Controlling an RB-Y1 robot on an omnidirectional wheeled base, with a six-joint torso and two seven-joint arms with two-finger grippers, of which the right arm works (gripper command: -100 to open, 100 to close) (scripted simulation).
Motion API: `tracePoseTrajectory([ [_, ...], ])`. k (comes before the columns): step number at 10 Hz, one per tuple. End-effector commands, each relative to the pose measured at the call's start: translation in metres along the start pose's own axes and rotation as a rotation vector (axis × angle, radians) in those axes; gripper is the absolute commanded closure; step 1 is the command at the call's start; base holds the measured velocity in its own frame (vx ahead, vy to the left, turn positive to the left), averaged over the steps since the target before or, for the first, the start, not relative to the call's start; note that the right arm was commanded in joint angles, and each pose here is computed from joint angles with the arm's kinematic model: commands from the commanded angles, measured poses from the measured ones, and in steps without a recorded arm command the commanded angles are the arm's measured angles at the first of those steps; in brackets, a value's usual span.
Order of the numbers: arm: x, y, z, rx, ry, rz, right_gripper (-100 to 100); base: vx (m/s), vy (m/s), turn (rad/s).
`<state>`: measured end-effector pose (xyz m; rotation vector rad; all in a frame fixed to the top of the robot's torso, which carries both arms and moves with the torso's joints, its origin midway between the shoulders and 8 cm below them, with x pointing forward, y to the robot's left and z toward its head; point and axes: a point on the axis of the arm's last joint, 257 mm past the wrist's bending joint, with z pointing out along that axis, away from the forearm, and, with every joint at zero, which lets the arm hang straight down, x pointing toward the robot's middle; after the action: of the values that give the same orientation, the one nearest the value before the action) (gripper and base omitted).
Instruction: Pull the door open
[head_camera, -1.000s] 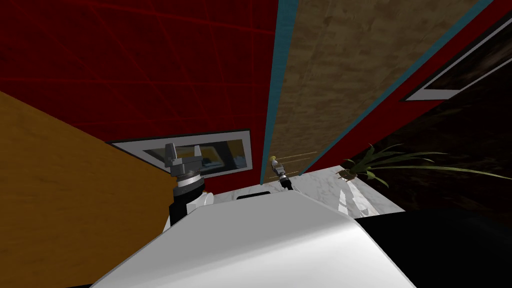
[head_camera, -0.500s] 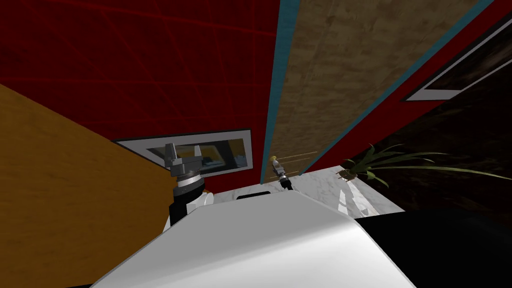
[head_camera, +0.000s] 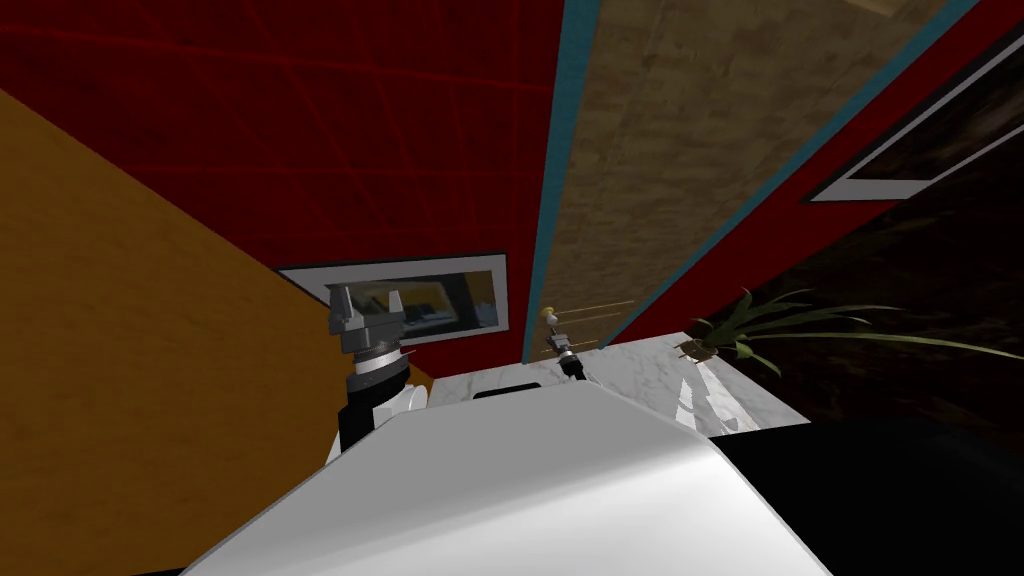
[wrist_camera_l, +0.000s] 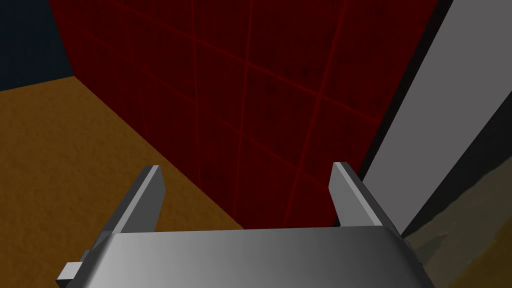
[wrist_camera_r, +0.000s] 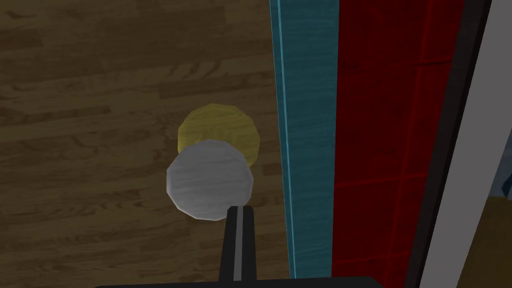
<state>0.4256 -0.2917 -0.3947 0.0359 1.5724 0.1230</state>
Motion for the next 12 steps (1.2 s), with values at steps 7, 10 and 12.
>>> tracePoseTrajectory([
  [7,-0.007,-0.034,-0.0163,0.016,-0.002,-0.085,-100,-0.131,0.019,0.012],
  [10,-0.011,-0.063,-0.0155,0.102,-0.014,-0.096,-100,0.024,-0.032,0.288],
  [12,-0.013,-0.077,-0.0159,0.146,-0.019,-0.098,-100,0.049,-0.044,0.242],
])
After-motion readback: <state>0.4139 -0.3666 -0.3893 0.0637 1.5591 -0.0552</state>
